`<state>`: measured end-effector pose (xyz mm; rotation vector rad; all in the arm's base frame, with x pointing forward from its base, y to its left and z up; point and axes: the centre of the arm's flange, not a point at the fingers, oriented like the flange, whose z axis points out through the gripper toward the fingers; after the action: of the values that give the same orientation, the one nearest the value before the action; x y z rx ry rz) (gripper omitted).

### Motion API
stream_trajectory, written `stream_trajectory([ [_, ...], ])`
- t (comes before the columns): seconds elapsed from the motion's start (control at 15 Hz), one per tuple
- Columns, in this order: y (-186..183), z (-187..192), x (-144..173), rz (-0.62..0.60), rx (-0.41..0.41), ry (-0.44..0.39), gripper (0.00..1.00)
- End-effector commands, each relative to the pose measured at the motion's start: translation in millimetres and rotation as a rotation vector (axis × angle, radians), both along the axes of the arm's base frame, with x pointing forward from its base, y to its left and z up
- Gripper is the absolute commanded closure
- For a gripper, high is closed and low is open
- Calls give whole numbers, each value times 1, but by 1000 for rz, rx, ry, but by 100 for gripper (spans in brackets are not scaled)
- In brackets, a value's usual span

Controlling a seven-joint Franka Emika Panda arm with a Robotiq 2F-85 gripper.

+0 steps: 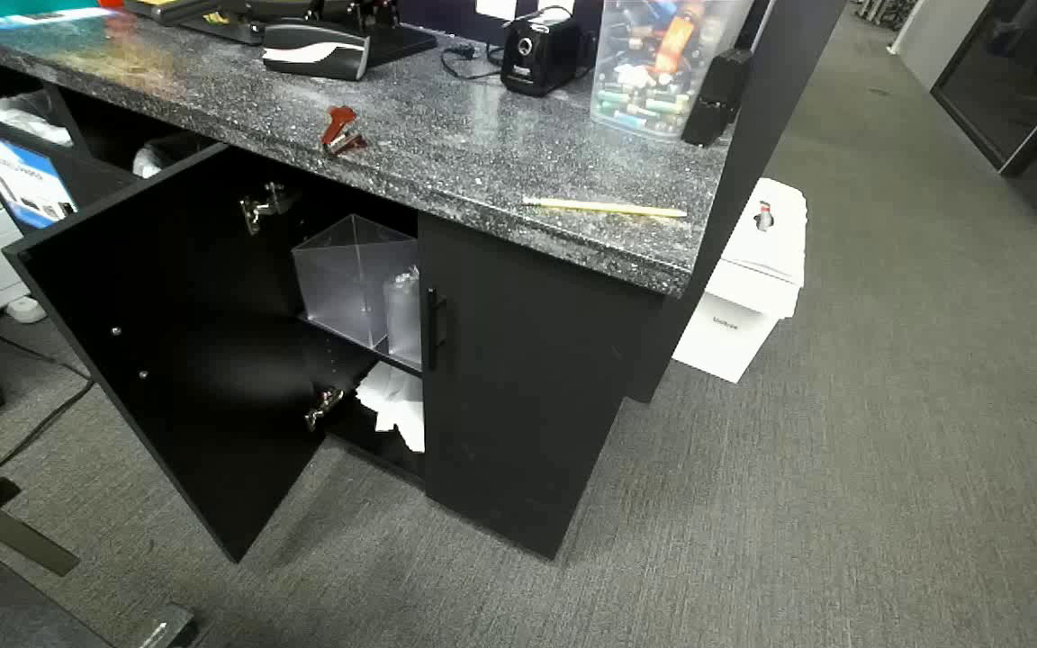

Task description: Close the cabinet door

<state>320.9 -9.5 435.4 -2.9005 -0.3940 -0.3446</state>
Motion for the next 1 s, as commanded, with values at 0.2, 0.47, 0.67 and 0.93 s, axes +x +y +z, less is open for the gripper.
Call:
stream_trajectory([
  [0.2,1,-10,-2,2,-1,24,0],
  [0.47,17,-7,25,5,-22,37,0],
  [0.67,58,-5,71,41,-62,56,0],
  [0.93,126,-17,125,105,-79,65,0],
])
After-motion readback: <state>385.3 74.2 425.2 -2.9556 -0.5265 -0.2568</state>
